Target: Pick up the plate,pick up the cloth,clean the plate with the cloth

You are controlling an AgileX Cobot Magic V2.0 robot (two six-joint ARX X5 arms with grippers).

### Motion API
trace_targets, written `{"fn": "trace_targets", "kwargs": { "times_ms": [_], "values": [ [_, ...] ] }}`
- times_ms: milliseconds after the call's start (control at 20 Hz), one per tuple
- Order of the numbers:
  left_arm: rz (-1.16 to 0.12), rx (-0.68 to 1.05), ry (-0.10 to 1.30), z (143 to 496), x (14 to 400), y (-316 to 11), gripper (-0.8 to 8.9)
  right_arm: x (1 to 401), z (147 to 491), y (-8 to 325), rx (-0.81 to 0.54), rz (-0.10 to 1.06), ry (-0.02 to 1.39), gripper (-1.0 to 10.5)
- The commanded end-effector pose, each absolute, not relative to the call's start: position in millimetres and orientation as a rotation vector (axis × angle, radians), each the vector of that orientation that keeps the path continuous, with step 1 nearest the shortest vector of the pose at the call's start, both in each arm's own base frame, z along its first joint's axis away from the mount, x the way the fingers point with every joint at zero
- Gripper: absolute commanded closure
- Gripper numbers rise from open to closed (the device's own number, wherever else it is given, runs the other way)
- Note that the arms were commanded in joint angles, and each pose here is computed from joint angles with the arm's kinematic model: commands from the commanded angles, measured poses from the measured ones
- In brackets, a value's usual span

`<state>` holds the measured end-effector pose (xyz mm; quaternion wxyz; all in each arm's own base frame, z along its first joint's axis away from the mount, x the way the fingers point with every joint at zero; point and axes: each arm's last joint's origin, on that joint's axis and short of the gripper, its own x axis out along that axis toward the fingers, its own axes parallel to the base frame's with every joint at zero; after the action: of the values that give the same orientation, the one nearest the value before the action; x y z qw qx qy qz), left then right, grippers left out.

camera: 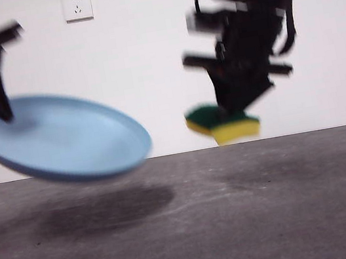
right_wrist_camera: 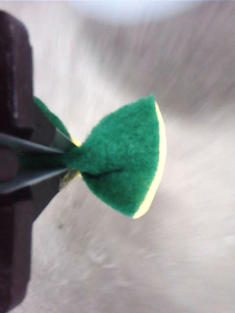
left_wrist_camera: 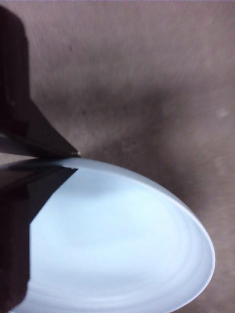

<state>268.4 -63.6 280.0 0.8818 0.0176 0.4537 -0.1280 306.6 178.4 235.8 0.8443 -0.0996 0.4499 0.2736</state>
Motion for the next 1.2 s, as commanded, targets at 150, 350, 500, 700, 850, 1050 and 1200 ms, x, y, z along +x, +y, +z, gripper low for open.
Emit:
{"fn": "trace_targets", "kwargs": {
  "times_ms": [150,350,500,700,850,1050,1200],
  "values": [
    [-0.385,0.040,1.012,247,286,-97,8.21,282,258,197,-0.182,0.637,0.897,9.6],
    [-0.493,0.013,0.944,250,282,-130,8.21,266,254,226,-0.214,0.722,0.885,9.6],
    [-0.564,-0.009,0.928,252,278,-142,8.21,258,253,240,-0.216,0.762,0.862,9.6],
    [-0.577,-0.039,0.900,255,278,-149,8.21,248,245,257,-0.228,0.800,0.887,9.6],
    [-0.568,-0.062,0.891,256,280,-148,8.22,234,234,266,-0.286,0.828,0.966,9.6],
    [-0.603,-0.107,0.903,256,283,-140,8.22,220,221,256,-0.448,0.750,1.135,9.6],
    [-0.614,-0.129,0.941,255,283,-134,8.22,226,222,238,-0.627,0.471,1.101,9.6]
  ]
}}
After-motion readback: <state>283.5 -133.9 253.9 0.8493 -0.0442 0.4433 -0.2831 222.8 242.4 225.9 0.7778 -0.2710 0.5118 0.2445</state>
